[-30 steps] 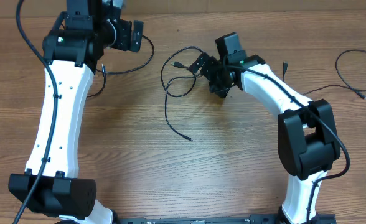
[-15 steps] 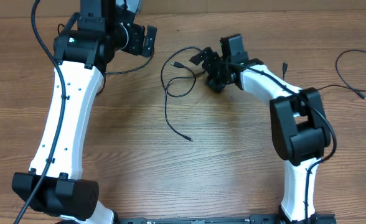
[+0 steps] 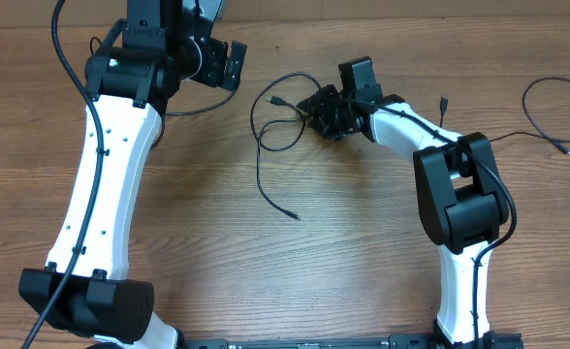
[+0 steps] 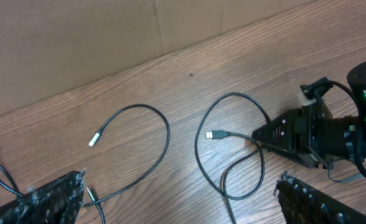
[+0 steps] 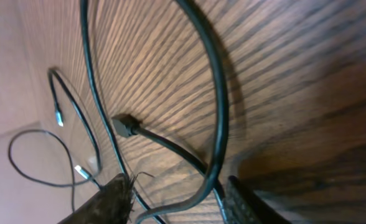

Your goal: Untangle cables

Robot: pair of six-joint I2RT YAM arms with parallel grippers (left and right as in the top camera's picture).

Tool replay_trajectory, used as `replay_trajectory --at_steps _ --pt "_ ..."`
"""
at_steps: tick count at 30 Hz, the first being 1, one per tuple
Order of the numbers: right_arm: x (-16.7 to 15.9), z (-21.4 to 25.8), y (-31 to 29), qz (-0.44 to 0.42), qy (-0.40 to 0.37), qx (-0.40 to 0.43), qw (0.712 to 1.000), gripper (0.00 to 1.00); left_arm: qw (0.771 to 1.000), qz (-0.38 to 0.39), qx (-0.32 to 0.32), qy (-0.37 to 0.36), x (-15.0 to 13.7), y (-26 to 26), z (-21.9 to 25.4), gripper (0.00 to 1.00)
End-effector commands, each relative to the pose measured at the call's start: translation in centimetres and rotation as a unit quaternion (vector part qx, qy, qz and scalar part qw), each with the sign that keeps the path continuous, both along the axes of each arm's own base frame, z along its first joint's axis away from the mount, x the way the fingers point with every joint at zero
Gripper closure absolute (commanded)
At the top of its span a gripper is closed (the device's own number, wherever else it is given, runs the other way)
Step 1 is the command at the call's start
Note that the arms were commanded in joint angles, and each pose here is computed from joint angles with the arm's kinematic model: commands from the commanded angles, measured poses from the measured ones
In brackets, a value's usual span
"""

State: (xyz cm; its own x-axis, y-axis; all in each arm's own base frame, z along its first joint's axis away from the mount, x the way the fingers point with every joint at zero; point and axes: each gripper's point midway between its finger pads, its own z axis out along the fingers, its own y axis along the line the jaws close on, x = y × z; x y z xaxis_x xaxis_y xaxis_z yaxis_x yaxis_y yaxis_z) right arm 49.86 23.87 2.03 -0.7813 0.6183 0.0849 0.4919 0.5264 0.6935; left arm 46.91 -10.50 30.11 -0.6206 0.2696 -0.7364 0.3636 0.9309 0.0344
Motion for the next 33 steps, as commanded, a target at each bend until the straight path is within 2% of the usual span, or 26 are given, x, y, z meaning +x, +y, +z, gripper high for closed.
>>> replay_trajectory --at_steps 1,6,11,22,27,33 --pt "0.3 0.0 0.0 0.005 -0.014 -0.012 1.0 0.64 1.0 -0.01 0.0 -0.015 -0.4 -0.2 1.2 0.01" --pt "0.7 -0.2 -0.5 0.005 -0.028 -0.033 0.999 0.83 1.0 -0.013 0.002 -0.014 -0.4 -0.2 1.2 0.0" --pt "0.9 -0.3 -0.7 0.008 -0.039 -0.044 0.998 0.96 1.0 -0.013 0.003 -0.011 -0.5 -0.2 1.0 0.01" --pt "2.1 0.9 -1.7 0.032 -0.072 -0.048 0.996 0.96 1.0 -0.013 0.004 -0.005 -0.7 -0.2 0.8 0.0" --pt "4.3 4.5 -3.4 0.043 -0.115 -0.05 0.991 0.96 1.0 -0.013 0.003 -0.005 -0.7 -0.2 0.8 0.0" --pt "6.8 10.8 -7.1 0.046 -0.158 -0.093 0.982 0.96 1.0 -0.013 0.003 -0.005 -0.7 -0.2 0.8 0.01"
